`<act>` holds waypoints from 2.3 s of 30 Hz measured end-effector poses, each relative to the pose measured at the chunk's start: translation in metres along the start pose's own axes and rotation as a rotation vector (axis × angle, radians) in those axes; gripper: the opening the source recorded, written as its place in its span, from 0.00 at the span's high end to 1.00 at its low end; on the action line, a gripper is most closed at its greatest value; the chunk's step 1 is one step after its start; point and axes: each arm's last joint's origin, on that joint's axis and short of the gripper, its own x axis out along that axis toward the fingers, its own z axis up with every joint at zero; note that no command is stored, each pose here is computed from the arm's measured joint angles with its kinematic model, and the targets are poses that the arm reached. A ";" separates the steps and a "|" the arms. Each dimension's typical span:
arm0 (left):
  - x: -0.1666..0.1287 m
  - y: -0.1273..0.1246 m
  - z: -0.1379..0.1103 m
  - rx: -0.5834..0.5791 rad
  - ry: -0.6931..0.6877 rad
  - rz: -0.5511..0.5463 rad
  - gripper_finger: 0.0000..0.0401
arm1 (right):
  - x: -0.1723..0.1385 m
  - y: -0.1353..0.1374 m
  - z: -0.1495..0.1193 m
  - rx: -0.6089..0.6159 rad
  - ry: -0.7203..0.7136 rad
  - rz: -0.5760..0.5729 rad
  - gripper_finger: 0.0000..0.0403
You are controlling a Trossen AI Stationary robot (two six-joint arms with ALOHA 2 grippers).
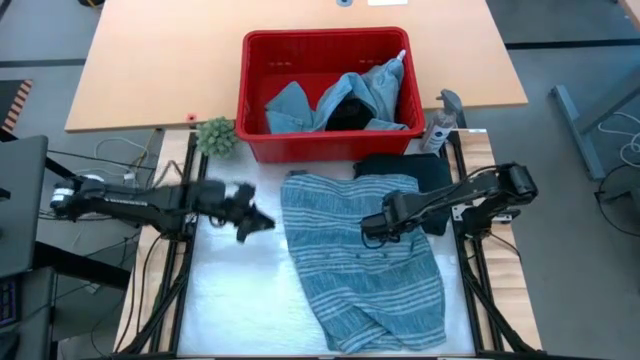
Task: Fold Laundry from Bin
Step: Fold the blue polo shirt
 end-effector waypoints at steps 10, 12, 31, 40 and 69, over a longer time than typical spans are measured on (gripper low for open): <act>0.019 0.001 -0.084 0.301 0.109 0.071 0.81 | -0.008 -0.008 0.002 -0.048 -0.030 0.050 0.91; 0.027 -0.003 -0.088 0.385 0.094 0.041 0.79 | -0.008 -0.008 0.004 -0.044 -0.029 0.051 0.91; 0.096 0.023 -0.105 0.562 0.207 0.162 0.52 | -0.007 -0.007 0.005 -0.080 -0.034 0.056 0.88; 0.115 0.026 -0.095 0.525 0.255 0.211 0.52 | -0.008 -0.006 0.005 -0.076 -0.032 0.061 0.88; 0.111 0.024 -0.087 0.555 0.196 0.255 0.56 | -0.011 0.012 0.006 -0.138 -0.072 0.240 0.89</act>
